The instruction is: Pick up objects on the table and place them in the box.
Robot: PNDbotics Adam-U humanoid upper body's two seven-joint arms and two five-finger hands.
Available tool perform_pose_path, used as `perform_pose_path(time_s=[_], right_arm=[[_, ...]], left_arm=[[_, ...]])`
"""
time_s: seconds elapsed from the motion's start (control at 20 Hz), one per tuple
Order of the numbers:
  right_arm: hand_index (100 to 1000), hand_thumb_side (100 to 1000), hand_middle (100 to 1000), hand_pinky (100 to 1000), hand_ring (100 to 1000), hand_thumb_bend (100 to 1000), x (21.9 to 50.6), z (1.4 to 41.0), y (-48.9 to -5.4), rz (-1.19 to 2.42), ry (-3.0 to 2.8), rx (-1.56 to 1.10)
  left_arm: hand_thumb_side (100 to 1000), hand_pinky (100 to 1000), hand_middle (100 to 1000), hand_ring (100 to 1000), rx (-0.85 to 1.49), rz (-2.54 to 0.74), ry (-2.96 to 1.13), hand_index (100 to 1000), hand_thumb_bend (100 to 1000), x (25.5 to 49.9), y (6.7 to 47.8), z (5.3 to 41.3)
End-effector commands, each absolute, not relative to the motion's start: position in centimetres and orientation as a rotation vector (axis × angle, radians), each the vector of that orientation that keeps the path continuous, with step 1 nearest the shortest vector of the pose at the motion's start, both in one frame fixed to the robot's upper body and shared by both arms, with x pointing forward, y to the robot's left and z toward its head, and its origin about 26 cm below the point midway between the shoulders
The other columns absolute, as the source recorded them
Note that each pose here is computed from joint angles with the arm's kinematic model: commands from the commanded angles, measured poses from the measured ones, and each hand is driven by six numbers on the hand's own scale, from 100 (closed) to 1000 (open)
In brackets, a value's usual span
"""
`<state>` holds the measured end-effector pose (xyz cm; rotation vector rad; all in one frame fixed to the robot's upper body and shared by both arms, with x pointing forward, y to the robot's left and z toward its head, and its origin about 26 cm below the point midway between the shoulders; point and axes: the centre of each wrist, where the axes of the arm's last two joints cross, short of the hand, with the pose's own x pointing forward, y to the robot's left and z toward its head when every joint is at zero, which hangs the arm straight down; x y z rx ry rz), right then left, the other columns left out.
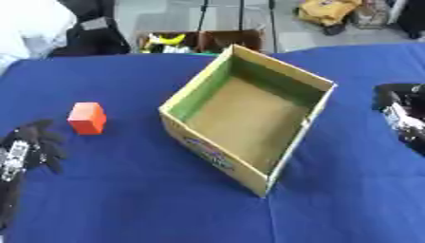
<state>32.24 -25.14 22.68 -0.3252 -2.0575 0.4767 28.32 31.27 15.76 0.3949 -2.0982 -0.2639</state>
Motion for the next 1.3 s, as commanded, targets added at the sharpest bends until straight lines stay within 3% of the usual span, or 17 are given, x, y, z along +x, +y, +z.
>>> perform_pose_path(time_s=[0.05,0.3,0.55,0.9,1.3], right_arm=[[753,534,567,834,833,107,32.2,23.4,-25.4,0.488,-2.078,-0.344],[752,535,567,834,833,107,32.2,23.5,-25.4,0.492,-2.078,-0.346],[752,535,567,835,834,106,32.2,23.5,-25.5,0.494,-2.078,-0.347],[753,533,567,835,834,105,32.2,23.3,-25.5,0.493,-2.075,-0.344],[753,532,567,836,835,103,32.2,23.2,-25.5,0.496,-2.070,-0.341]], left_arm=[[963,378,569,506,0.422,-0.272,-2.122,815,266,28.1,31.5,16.6],[977,380,571,507,0.469,-0.283,-2.121,816,282,28.1,31.7,16.7],[1000,356,585,513,0.756,-0.374,-2.102,818,329,28.0,32.5,17.1],[1000,395,620,538,1.104,-0.524,-2.073,826,350,28.0,32.7,17.6],[1000,435,661,574,1.322,-0.694,-2.039,841,351,28.1,33.3,18.7]])
